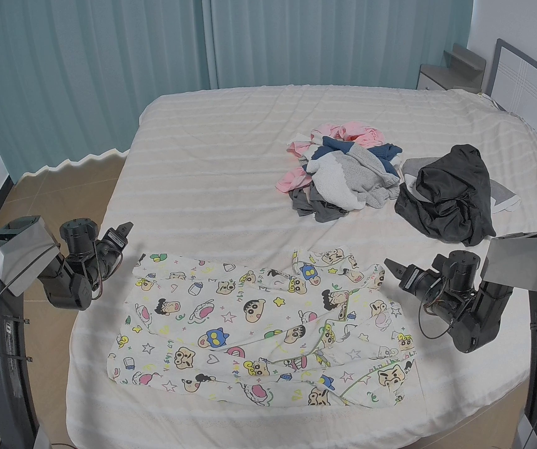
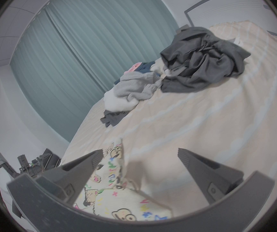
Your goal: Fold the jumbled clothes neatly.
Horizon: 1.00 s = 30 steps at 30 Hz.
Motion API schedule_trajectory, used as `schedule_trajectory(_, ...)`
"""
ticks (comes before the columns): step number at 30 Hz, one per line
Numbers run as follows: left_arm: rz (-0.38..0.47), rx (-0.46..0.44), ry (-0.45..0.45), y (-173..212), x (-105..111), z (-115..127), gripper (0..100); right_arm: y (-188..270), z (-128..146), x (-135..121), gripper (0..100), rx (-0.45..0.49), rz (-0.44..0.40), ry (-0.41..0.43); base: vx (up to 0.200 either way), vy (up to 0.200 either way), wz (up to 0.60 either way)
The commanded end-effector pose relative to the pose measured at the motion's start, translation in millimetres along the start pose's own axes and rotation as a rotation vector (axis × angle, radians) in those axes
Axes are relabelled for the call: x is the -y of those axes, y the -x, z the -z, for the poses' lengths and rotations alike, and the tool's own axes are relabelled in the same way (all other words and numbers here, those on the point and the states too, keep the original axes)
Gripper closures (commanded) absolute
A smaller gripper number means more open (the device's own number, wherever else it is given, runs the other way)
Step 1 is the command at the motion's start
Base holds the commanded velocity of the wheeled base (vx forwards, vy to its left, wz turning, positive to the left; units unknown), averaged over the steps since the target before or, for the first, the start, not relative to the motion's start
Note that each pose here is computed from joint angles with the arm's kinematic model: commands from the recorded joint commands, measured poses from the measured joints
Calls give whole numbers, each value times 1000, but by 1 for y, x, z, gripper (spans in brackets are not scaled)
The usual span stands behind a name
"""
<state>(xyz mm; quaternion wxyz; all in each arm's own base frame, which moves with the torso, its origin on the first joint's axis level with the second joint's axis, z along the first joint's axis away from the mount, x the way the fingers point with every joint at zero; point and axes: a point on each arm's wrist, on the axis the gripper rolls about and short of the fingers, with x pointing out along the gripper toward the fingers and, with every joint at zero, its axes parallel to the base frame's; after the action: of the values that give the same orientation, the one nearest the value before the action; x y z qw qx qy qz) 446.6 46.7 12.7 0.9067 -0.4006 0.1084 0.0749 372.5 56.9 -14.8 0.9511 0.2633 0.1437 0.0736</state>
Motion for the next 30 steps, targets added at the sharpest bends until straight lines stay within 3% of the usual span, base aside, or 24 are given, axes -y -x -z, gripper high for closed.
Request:
schedule_trajectory(1, -31, 58, 6, -1, -7, -14, 0, 14, -18, 11, 0, 36, 36, -19, 0, 0, 0)
schedule_trajectory(4, -56, 56, 15, 15, -9, -29, 0, 39, -21, 3, 0, 5, 41, -55, 0, 0, 0)
schedule_trajectory(8, -36, -67, 33, 47, -7, -42, 0, 73, -17, -19, 0, -56, 1, -123, 0, 0, 0)
schedule_trajectory(11, -18, -232, 74, 99, -1, -47, 0, 115, -2, -39, 0, -202, -55, -197, 0, 0, 0)
schedule_trajectory(12, -18, -244, 78, 102, -1, -47, 0, 117, 0, -39, 0, -219, -59, -199, 0, 0, 0)
schedule_trajectory(14, -8, -360, 113, 133, 0, -41, 0, 137, 19, -36, 0, -346, -56, -204, 0, 0, 0)
schedule_trajectory(17, 34, -477, 153, 159, -2, -35, 0, 144, 28, -31, 0, -414, -69, -179, 0, 0, 0)
schedule_trajectory(19, 23, -535, 105, 172, -12, -22, 0, 144, 32, -29, 0, -446, -96, -133, 0, 0, 0)
schedule_trajectory(24, 7, -637, -142, 192, -44, 3, 0, 142, 40, -30, 0, -504, -167, -57, 0, 0, 0)
schedule_trajectory(30, -3, -718, -127, 188, -63, 20, 0, 142, 48, -27, 0, -551, -159, -62, 0, 0, 0)
